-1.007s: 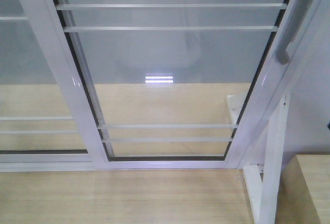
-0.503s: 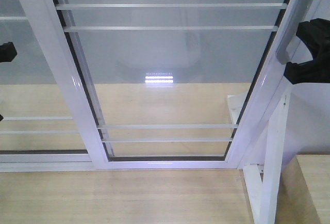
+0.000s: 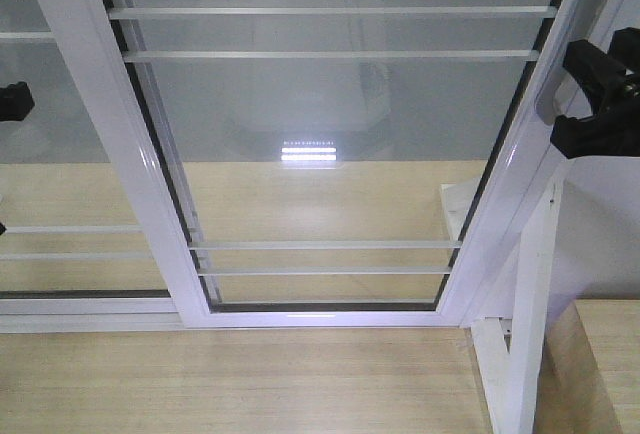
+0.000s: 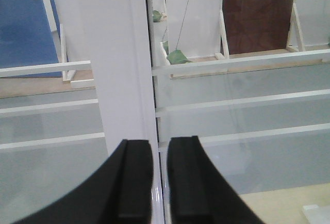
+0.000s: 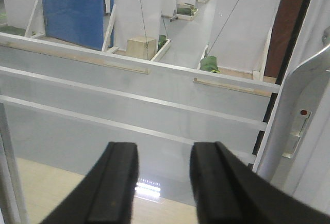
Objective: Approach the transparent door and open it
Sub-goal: 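Raise the right gripper toward the vertical metal door handle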
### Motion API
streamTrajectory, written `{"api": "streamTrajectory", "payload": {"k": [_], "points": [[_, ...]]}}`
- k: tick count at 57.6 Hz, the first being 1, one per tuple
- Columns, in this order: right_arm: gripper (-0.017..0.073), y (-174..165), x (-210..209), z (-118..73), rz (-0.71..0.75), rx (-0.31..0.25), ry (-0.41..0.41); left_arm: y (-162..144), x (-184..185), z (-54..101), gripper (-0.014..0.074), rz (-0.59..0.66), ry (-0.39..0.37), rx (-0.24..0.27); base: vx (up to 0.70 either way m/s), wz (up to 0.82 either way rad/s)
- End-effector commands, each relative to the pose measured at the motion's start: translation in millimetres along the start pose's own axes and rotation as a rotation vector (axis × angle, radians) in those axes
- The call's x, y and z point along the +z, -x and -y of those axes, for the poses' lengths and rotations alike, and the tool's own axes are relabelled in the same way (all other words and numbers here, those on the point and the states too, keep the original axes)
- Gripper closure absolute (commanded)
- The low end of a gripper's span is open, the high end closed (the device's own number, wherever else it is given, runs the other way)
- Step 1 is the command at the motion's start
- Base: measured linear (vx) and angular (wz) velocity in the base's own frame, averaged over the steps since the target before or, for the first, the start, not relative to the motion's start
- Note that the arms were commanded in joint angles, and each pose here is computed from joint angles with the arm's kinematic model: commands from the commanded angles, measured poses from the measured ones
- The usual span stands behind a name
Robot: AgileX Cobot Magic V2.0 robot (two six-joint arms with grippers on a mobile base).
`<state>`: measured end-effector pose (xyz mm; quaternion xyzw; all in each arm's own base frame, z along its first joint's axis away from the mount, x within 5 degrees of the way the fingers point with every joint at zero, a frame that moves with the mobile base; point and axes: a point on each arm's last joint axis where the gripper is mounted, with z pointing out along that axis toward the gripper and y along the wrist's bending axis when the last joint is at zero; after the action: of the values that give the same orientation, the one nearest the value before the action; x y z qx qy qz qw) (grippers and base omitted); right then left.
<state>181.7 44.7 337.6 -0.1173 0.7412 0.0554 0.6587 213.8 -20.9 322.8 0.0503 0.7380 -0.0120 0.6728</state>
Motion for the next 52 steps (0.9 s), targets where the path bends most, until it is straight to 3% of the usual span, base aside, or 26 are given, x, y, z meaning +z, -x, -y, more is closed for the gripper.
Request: {"api": "streamTrajectory", "payload": {"k": [1,6,14,36,52], "points": [[0.0058,24,-5,1.7,0.149,-0.012,-0.012,23,-3,-0.8,0.0187,0.136,0.010,-0.002,0.00,0.00],[0.0006,24,-5,1.8,0.156,-0.012,-0.013,23,-3,-0.8,0.0126,0.136,0.010,-0.002,0.00,0.00],[0.0015,24,-5,5.8,0.157,-0.013,-0.034,23,-3,-0.8,0.0093,0.136,0.010,-0.004,0.00,0.00],[0.0032,18,-10,54.9,0.133,0.013,-0.299,23,-3,-1.0,0.0094,0.134,0.011,-0.012,0.00,0.00],[0.0032,3,29,71.1,0.146,0.010,-0.329,23,-3,-1.0,0.0094,0.134,0.010,-0.019,0.00,0.00]]}}
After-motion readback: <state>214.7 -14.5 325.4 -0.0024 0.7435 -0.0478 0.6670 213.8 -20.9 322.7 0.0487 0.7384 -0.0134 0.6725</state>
